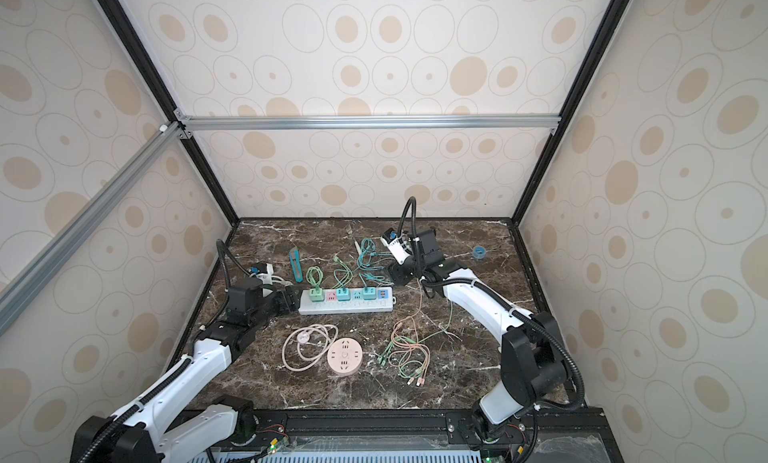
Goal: Insert the plug
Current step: 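Move the right gripper to the pink charger while the left arm rises, then lower the open right gripper and close it on the pink charger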
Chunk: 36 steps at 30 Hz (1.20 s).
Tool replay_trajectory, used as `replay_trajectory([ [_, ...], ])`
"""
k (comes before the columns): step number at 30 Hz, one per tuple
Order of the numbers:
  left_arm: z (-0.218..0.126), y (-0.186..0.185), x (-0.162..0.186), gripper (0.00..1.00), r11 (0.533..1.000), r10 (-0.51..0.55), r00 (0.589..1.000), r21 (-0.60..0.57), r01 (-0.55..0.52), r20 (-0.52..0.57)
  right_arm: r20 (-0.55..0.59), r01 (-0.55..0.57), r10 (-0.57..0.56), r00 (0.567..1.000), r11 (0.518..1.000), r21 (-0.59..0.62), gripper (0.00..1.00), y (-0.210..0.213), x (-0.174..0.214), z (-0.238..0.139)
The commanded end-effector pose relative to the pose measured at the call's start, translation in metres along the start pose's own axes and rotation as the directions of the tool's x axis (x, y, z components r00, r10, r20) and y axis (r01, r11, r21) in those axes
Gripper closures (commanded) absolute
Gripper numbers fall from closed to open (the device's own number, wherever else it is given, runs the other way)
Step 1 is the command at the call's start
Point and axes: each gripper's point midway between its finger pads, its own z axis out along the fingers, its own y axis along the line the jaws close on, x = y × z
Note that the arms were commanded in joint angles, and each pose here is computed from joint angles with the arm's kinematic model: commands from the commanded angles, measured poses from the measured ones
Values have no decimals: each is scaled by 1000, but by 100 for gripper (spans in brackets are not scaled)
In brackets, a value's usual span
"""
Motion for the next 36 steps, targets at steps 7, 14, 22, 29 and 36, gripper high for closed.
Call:
replay_trajectory([
  [7, -10, -7, -13, 21, 999, 27, 998, 36, -29, 48, 71, -462, 478, 875, 785, 412, 28, -101, 30, 15],
  [14, -12, -6, -12, 20, 999, 22, 998, 37, -24, 54, 80, -536, 584, 808, 671, 513, 29, -128, 53, 33],
  [22, -14, -8, -12, 20, 999, 22, 998, 42, -24, 58, 85, -621, 693, 716, 577, 531, 28, -147, 81, 58],
  [29, -13, -7, -13, 20, 999, 21, 998, 42, -23, 60, 65, -669, 756, 651, 532, 519, 30, -156, 106, 73],
  [36, -14, -8, -13, 20, 999, 23, 998, 43, -25, 59, 41, -701, 787, 616, 524, 484, 30, -153, 115, 91],
])
